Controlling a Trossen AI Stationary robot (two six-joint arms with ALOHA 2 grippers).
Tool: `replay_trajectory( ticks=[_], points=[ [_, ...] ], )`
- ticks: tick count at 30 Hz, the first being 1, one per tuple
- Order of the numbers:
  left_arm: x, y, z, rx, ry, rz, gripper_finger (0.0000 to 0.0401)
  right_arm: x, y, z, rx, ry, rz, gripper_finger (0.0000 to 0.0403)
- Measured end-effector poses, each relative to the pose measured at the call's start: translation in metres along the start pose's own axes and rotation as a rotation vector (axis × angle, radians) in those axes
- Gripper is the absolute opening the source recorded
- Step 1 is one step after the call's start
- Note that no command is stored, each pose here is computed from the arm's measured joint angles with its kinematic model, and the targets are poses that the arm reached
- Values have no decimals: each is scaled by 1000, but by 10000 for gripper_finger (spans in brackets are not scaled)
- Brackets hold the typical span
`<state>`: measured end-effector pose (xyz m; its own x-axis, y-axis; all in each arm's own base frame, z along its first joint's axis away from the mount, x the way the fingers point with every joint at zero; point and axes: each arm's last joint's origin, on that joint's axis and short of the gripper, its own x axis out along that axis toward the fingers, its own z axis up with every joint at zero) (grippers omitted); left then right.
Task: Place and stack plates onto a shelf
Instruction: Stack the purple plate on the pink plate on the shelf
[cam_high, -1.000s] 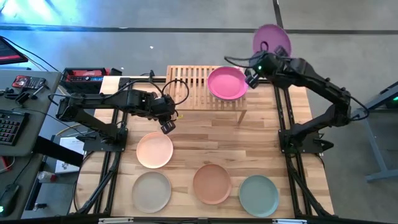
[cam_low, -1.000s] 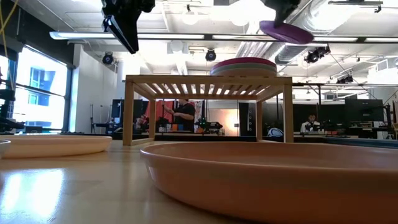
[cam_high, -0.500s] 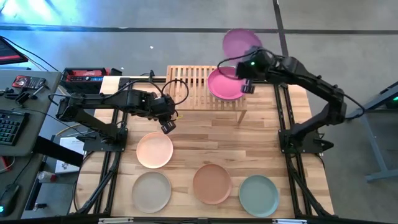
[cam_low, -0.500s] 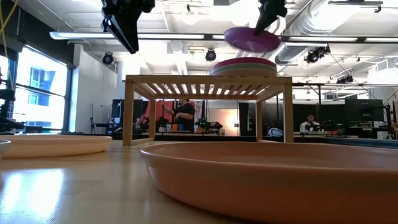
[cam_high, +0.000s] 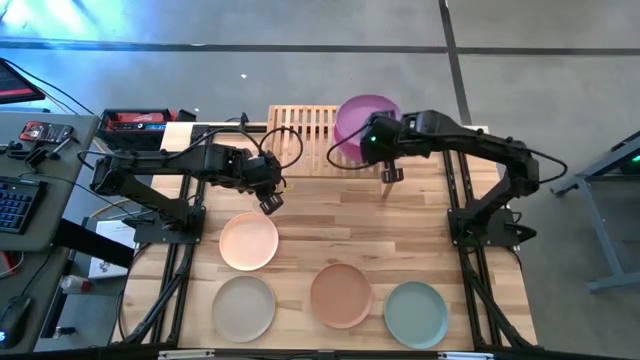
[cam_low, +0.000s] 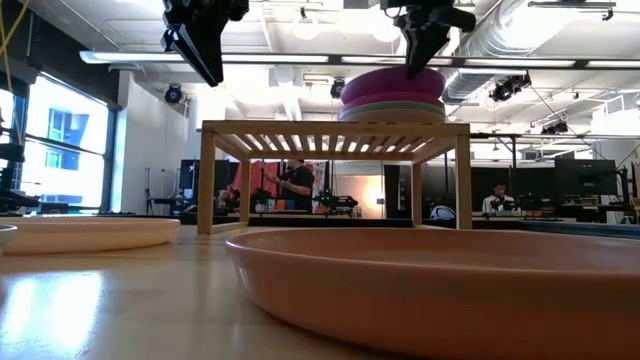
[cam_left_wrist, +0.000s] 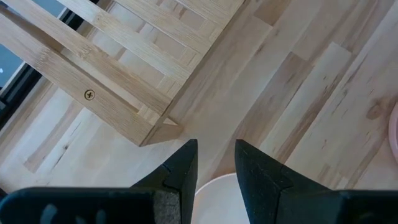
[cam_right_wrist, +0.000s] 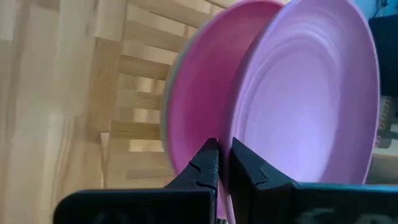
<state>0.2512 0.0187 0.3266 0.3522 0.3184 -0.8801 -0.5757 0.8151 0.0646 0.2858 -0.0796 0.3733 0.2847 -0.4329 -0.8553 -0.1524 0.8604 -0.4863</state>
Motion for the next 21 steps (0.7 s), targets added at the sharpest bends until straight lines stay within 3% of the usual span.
replay_trajectory(
  ticks=[7,21],
  points=[
    [0,0,0,0,0,0,96,8,7,5,66,8,84,0],
    [0,0,0,0,0,0,96,16,3,8,83,-1,96,0]
  ],
)
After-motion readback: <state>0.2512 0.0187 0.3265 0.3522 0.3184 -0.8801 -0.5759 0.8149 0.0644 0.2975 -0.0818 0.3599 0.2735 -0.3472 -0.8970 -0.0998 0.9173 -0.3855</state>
